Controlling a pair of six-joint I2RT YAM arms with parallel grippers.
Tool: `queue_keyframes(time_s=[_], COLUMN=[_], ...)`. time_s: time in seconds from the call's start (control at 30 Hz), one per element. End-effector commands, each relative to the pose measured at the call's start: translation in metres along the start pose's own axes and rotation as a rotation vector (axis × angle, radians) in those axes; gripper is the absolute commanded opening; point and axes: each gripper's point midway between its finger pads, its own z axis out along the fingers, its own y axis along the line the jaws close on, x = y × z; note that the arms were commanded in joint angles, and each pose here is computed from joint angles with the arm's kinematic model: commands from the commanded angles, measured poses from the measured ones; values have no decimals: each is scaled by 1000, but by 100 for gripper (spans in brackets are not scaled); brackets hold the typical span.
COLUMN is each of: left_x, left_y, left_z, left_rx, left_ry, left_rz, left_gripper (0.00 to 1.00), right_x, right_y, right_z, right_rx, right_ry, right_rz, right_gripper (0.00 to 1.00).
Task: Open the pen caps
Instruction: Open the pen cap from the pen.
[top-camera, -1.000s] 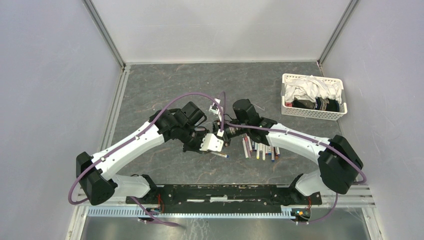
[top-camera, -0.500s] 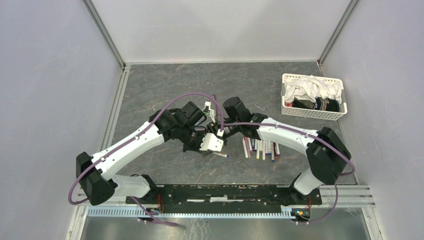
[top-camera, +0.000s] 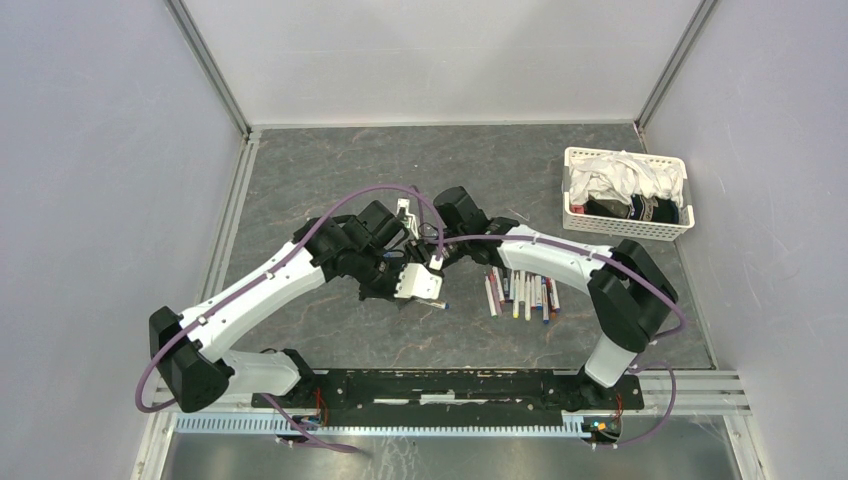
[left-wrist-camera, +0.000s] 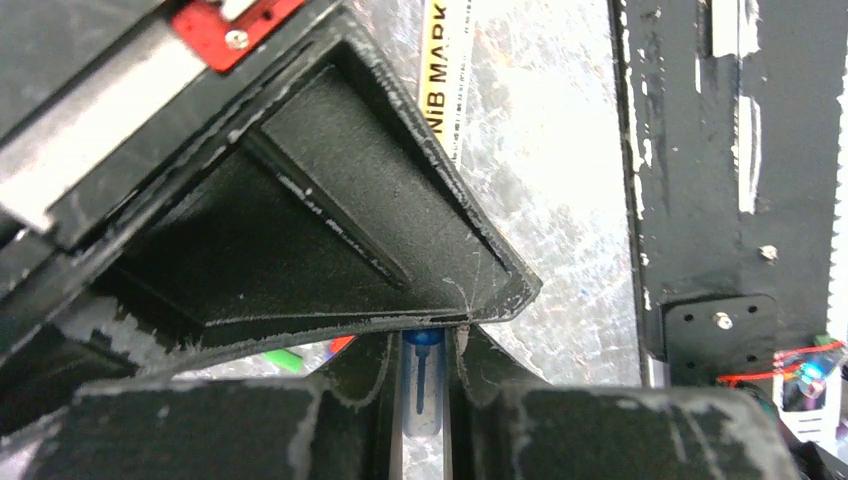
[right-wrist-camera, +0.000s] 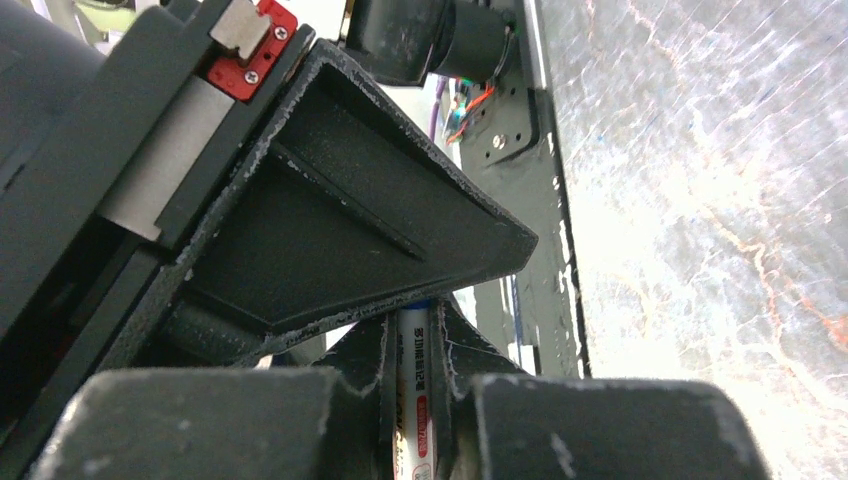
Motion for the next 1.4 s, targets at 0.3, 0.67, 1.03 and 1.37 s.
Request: queue_keyframes(time_s=[0.3, 0.67, 1.03, 1.37], left_x=[-43, -17, -19, -26], left_y=[46, 41, 15, 6], left_z=[-15, -22, -19, -15], left_rx=[-181, -111, -53, -27], left_ry=[-206, -213, -99, -87], left_rz=[-192, -215, 226, 314], left_gripper=[2, 2, 2, 2], right_x=[-75, -65, -50, -47], right_y=[34, 49, 58, 58], right_z=[-37, -41, 7, 29], right_rx=[46, -1, -64, -102], right_ry=[-594, -603, -210, -143], right_rz=[-109, -101, -93, -69], right_gripper=[0, 0, 0, 0])
